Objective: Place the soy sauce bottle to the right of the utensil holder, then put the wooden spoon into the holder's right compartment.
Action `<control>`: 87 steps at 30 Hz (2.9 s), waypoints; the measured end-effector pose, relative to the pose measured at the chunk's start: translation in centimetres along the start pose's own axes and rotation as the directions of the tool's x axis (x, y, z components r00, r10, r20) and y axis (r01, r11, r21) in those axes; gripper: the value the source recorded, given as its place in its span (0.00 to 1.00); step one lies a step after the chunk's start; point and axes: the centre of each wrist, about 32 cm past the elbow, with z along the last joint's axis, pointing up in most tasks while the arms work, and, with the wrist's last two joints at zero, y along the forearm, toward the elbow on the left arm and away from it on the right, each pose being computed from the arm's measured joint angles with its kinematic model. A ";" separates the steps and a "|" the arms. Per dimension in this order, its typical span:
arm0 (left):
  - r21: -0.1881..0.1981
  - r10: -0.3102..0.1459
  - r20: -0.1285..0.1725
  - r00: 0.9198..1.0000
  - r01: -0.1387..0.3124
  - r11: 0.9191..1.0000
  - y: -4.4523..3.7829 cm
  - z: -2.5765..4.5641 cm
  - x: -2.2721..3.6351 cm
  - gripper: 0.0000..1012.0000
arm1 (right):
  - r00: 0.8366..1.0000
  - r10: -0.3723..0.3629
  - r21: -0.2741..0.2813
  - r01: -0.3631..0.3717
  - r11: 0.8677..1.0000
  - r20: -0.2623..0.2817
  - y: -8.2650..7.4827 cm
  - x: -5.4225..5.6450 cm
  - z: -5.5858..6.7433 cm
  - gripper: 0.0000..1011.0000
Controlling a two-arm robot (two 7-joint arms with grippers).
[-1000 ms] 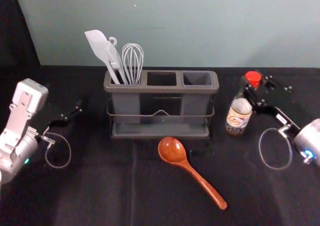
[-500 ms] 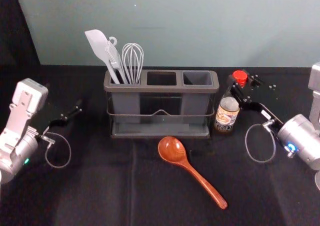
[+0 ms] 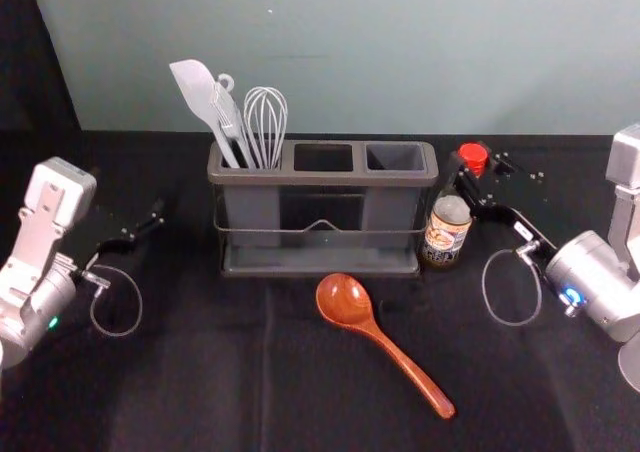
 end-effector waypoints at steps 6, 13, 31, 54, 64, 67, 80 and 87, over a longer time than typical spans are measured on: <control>0.000 0.000 0.000 1.000 0.000 1.000 0.00 0.00 0.00 0.99 | 1.000 -0.001 -0.001 0.001 1.000 -0.001 -0.1 -0.1 -0.1 0.47; 0.000 0.000 0.000 1.000 0.000 1.000 0.00 0.00 0.00 0.99 | 1.000 -0.015 0.023 0.014 1.000 0.027 -0.4 -0.3 1.1 0.70; 0.000 0.000 0.000 1.000 0.000 1.000 0.00 0.00 0.00 0.99 | 0.996 0.030 0.028 -0.032 0.999 0.079 -3.7 -5.0 4.7 0.99; 0.000 0.000 0.000 1.000 0.000 1.000 0.00 0.00 0.00 0.99 | 0.995 0.094 -0.143 -0.086 0.986 0.045 -4.1 -11.8 -0.4 0.99; 0.000 0.000 0.000 1.000 0.000 1.000 0.00 0.00 0.00 0.99 | 0.995 0.092 -0.152 -0.085 0.985 0.038 -4.0 -11.9 -1.0 0.99; 0.000 0.000 0.000 1.000 0.000 1.000 0.00 0.00 0.00 0.99 | 0.995 0.093 -0.151 -0.086 0.985 0.039 -4.0 -11.9 -0.9 0.99; 0.000 0.000 0.000 1.000 0.000 1.000 0.00 0.00 0.00 0.99 | 0.995 0.092 -0.151 -0.085 0.985 0.037 -4.0 -11.9 -1.0 0.99; 0.000 0.000 0.000 1.000 0.000 1.000 0.00 0.00 0.00 0.99 | 0.998 0.069 -0.226 -0.064 0.972 0.010 -3.7 -12.0 -2.3 0.99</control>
